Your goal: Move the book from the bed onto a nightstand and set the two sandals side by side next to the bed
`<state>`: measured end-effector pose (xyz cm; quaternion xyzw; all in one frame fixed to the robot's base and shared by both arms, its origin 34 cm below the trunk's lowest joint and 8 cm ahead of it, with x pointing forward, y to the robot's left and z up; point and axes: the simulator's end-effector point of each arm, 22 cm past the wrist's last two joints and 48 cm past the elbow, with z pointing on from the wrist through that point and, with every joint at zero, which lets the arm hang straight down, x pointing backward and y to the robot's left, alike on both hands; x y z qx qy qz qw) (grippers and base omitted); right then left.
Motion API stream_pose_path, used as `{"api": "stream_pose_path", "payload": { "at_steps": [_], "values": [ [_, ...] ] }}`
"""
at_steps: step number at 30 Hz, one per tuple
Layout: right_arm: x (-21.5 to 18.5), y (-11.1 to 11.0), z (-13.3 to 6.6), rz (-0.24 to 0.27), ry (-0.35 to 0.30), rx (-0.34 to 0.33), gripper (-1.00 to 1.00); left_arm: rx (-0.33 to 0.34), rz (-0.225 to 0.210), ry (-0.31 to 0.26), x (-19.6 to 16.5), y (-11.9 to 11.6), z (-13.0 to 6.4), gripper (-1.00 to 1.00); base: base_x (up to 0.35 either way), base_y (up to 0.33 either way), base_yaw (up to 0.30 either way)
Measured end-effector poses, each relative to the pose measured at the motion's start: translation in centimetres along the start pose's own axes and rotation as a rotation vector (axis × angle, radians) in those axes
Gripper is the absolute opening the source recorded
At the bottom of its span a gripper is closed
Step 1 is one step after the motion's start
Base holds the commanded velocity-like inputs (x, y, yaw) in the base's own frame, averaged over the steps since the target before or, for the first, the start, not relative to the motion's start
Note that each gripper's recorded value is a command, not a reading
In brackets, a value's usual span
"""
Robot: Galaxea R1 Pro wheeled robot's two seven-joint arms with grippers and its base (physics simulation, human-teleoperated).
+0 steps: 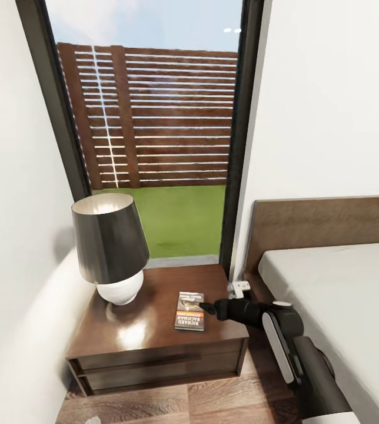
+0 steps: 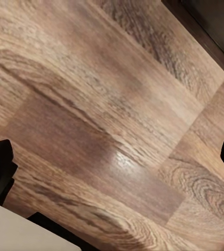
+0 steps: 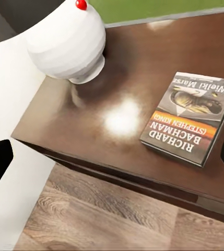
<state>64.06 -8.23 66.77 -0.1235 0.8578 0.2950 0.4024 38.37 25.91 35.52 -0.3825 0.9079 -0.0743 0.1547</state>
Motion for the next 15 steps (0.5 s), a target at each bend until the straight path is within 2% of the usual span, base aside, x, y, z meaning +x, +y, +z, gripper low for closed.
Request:
{"api": "stream_pose_path", "payload": {
  "at_steps": [15],
  "values": [
    [0.87, -0.36, 0.31, 0.013, 0.02, 0.003, 1.0, -0.002, 0.0, -0.001, -0.11, 0.02, 0.05, 1.0, 0.0, 0.0, 0.0]
  ]
}}
